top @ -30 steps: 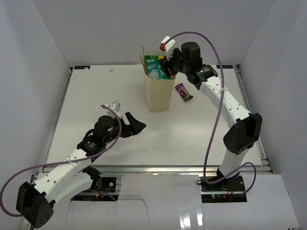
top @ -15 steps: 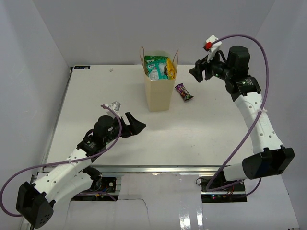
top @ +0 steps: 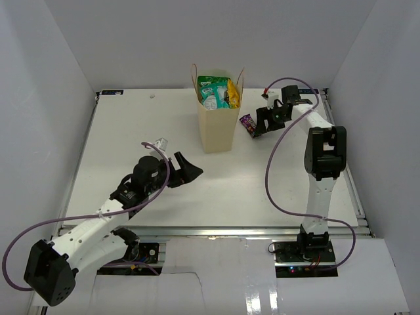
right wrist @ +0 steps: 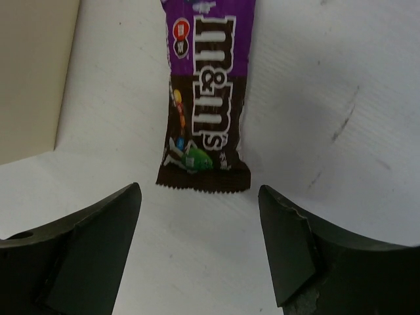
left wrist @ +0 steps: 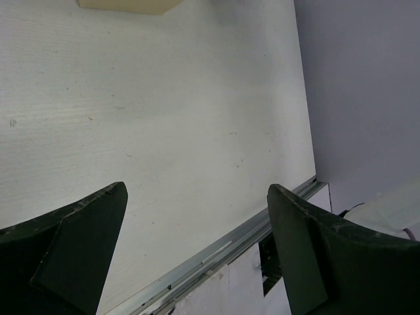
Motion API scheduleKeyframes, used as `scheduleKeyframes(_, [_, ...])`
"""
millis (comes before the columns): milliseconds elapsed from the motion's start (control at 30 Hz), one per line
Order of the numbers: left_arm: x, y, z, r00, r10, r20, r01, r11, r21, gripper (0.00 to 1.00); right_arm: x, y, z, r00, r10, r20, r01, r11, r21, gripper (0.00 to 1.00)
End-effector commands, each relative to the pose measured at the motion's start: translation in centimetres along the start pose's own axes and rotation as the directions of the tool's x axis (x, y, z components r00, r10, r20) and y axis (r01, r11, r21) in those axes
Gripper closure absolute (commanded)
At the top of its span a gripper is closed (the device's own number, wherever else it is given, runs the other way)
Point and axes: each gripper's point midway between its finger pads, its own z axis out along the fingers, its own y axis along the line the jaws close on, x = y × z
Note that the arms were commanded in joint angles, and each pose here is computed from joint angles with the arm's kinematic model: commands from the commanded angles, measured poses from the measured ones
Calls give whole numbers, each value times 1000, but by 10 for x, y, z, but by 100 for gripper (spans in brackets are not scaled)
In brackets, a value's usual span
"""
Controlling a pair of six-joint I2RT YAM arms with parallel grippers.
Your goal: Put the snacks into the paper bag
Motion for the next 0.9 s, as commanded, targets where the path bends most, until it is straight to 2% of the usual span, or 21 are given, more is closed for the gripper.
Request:
scheduleKeyframes(0, [-19, -21, -7, 995, -80, 60, 77, 995, 56, 2, -55, 9, -15, 978, -176, 110, 176, 984, 2, 22])
scheduleKeyframes(333, [-19, -19, -7, 978, -195, 78, 192, 980, 47, 2, -42, -1, 40, 978, -205, 41, 204, 979, 23, 26])
scheduleKeyframes(600, [-17, -18, -5, 962, -261, 78, 256, 964, 67, 2, -35, -17, 50, 974, -228, 6, 227, 970, 85, 34])
scheduleKeyframes(667, [-18, -20, -5, 955, -284, 86, 277, 957, 84, 2, -29, -18, 50, 972, -236, -9, 236, 968, 84, 41])
scheduleKeyframes(767, [-17, -18, -4, 949, -302, 87, 295, 952, 81, 2, -15, -14, 46, 972, -235, -33, 237, 969, 74, 58])
scheduleKeyframes(800, [-17, -18, -4, 948, -305, 87, 298, 951, 81, 2, -12, -13, 44, 971, -235, -36, 237, 969, 72, 67])
scheduleKeyframes(833, [-17, -18, -4, 948, -307, 87, 300, 950, 85, 2, -16, -8, 33, 970, -241, -18, 242, 968, 72, 72])
scheduleKeyframes(867, [-16, -17, -3, 943, -322, 85, 315, 945, 85, 2, -2, -7, 32, 974, -224, -36, 226, 973, 54, 76])
